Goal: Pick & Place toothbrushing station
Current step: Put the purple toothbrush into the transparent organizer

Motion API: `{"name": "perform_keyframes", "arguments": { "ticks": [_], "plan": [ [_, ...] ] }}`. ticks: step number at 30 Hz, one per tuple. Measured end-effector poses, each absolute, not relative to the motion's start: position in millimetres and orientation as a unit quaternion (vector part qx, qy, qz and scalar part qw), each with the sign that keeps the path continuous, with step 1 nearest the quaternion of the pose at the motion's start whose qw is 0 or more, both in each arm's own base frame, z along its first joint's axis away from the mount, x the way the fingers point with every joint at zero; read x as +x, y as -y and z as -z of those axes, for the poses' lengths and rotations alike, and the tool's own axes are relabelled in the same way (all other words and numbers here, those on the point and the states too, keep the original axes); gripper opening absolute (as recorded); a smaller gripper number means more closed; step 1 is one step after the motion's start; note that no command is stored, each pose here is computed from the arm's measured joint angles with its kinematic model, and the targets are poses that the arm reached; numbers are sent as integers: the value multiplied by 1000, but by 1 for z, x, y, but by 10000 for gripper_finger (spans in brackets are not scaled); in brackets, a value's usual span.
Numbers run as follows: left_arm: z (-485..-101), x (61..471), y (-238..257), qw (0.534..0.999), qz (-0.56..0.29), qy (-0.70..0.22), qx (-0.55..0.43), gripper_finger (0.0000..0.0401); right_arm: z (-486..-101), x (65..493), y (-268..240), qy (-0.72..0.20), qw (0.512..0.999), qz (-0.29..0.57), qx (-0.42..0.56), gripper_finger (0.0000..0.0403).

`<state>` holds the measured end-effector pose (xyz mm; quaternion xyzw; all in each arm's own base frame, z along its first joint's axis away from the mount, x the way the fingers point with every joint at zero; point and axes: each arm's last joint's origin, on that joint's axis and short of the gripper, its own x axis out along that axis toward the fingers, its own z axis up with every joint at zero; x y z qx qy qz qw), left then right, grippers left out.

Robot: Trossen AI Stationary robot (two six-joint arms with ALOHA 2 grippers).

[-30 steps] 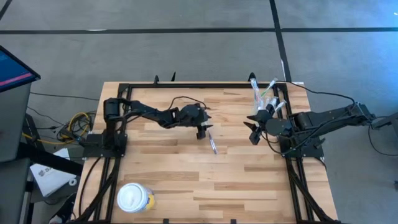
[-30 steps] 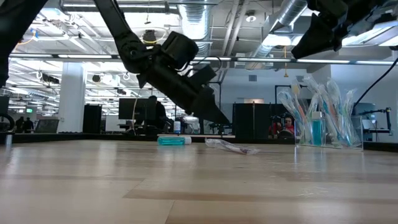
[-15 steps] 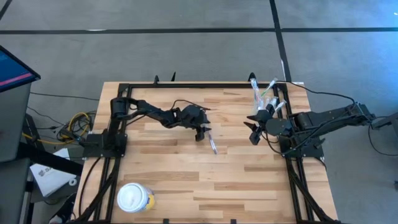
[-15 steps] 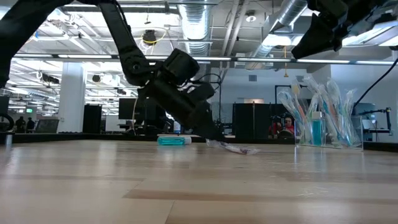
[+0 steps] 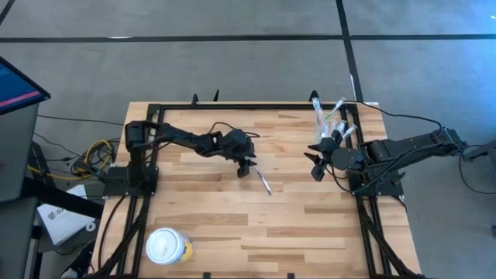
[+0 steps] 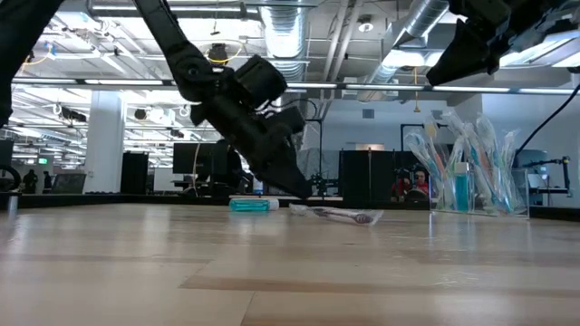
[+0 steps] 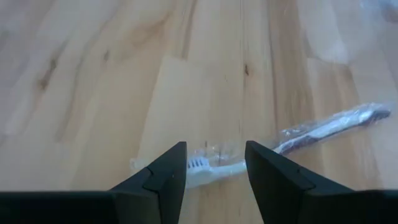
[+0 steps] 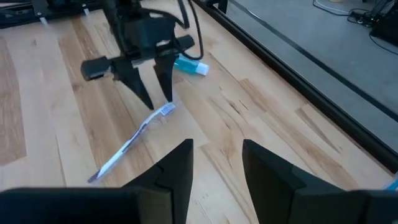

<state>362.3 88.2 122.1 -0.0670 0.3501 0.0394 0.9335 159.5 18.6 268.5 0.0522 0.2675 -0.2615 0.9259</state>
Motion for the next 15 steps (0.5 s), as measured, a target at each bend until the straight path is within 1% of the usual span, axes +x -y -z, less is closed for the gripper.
{"name": "perform_keyframes", "arguments": {
  "ticks": [4, 8, 12, 15],
  "plan": [
    [-133, 355, -82, 938, -30, -341, -49, 158, -269, 160, -19, -267, 926, 261, 53, 128],
    [-131, 347, -75, 936, -22, -352, -12, 158, -269, 160, -19, -265, 927, 261, 54, 128],
    [-125, 346, -69, 926, -47, -368, 70, 158, -269, 160, -19, -265, 927, 261, 54, 128],
    [-124, 346, -65, 917, -77, -377, 102, 160, -269, 160, -19, -264, 927, 260, 54, 128]
  ]
}}
